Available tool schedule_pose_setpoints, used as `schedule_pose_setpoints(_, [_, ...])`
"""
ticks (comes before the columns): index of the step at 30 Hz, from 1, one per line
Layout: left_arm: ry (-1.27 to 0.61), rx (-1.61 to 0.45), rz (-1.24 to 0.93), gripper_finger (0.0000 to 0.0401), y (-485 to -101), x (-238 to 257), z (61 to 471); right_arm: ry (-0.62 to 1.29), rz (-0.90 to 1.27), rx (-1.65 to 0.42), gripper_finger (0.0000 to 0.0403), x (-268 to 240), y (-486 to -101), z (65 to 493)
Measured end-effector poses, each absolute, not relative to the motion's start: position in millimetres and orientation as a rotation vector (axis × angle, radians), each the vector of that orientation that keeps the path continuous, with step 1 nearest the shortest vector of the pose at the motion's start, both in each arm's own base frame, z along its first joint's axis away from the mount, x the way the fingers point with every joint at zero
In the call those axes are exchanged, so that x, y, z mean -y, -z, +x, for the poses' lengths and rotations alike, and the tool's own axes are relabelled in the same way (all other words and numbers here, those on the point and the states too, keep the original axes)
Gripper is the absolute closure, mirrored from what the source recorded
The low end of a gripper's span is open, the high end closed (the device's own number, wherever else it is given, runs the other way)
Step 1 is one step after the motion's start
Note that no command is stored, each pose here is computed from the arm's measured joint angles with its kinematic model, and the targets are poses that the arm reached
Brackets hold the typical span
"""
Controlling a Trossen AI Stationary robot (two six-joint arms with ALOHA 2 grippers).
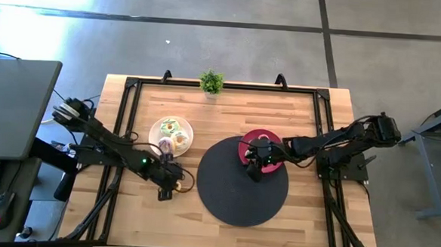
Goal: Pick & Place donuts
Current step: Put the small yellow donut onto the red plate
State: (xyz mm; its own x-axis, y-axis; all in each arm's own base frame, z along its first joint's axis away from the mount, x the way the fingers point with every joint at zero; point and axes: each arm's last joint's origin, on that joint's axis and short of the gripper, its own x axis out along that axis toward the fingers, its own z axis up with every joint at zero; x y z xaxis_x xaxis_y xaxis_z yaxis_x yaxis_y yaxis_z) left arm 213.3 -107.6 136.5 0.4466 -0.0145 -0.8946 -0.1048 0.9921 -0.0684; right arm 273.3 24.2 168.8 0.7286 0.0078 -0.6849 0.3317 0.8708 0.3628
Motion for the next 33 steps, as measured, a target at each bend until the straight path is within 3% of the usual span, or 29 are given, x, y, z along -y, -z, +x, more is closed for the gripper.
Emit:
schedule_pose_setpoints(3, [-0.053, -1.11, -0.121, 0.0248, -133, 109, 215, 0.187, 0.492, -0.739, 0.021, -24, -169, 273])
schedule_pose_setpoints(11, [-0.024, -1.082, -0.138, 0.0389, -136, 110, 217, 0.193, 0.452, -0.723, 0.021, -24, -170, 274])
schedule_pose_setpoints(17, [0.019, -0.886, -0.204, 0.0369, -156, 116, 235, 0.073, 0.227, -0.622, 0.021, -35, -178, 280])
schedule_pose_setpoints(22, [0.06, -0.728, -0.215, 0.0376, -186, 116, 260, -0.078, -0.081, -0.477, 0.0211, -51, -190, 285])
schedule_pose_setpoints(33, [-0.068, -0.552, -0.312, 0.0395, -230, 74, 299, -0.266, -0.585, -0.336, 0.0211, -88, -198, 280])
